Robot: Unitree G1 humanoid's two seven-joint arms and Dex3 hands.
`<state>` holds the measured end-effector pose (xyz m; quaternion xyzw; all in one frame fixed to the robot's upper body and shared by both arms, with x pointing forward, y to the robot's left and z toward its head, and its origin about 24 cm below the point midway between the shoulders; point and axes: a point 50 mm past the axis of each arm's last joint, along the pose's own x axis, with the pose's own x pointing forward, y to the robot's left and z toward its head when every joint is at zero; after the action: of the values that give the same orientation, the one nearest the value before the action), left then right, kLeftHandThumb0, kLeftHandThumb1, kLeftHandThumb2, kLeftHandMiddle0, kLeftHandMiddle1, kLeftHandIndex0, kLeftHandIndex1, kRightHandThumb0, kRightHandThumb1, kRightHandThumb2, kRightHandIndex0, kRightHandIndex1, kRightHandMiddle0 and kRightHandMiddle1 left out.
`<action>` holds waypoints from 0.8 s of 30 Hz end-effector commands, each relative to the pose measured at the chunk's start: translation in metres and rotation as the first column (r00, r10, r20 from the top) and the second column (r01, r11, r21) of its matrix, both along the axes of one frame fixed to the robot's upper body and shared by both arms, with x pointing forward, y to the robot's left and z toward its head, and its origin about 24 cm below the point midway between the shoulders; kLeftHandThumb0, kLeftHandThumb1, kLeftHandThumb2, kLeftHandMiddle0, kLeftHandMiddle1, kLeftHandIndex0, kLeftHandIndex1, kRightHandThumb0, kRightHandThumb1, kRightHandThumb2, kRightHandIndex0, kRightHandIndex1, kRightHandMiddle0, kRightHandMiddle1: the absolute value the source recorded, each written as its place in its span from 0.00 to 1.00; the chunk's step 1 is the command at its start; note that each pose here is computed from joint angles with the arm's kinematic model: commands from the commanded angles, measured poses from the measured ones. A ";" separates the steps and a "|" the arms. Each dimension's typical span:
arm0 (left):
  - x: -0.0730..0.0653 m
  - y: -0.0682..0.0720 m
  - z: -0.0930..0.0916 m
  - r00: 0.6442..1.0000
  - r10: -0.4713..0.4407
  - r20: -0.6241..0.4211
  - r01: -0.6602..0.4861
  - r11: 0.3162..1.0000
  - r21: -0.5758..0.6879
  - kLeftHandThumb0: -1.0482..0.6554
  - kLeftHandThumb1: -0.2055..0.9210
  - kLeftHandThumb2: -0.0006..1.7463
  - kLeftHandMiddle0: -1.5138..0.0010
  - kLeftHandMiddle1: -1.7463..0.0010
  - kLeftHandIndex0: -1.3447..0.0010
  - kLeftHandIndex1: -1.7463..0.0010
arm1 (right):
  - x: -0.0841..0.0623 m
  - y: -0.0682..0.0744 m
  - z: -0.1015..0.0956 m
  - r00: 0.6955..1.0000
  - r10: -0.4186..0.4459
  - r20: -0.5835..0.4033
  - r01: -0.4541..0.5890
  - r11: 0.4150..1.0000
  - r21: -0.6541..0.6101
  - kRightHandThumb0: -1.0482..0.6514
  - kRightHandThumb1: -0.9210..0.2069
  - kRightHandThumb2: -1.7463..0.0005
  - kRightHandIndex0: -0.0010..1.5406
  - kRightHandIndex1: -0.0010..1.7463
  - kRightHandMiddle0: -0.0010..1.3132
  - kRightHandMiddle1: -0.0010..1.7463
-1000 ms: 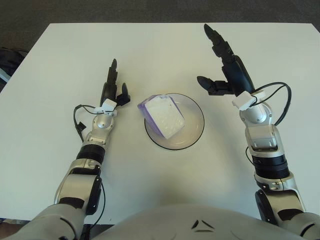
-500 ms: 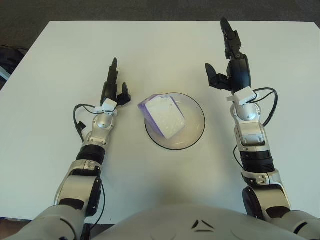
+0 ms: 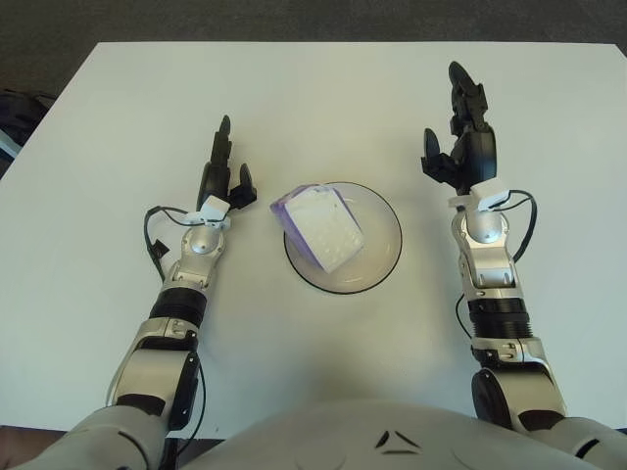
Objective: Put the tissue paper into the plate.
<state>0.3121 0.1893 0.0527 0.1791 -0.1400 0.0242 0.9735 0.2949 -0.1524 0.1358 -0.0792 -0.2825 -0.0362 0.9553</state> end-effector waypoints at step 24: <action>-0.040 -0.003 -0.064 0.965 0.027 -0.263 -0.038 0.999 -0.039 0.12 1.00 0.65 0.96 0.99 1.00 0.89 | -0.026 0.004 -0.054 0.983 -0.029 -0.184 0.057 0.987 0.152 0.21 0.00 0.49 0.11 0.02 0.00 0.25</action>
<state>0.3073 0.1887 0.0511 0.1779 -0.1341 0.0264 0.9745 0.2764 -0.1450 0.0933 -0.0119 -0.2075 -0.0596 0.9764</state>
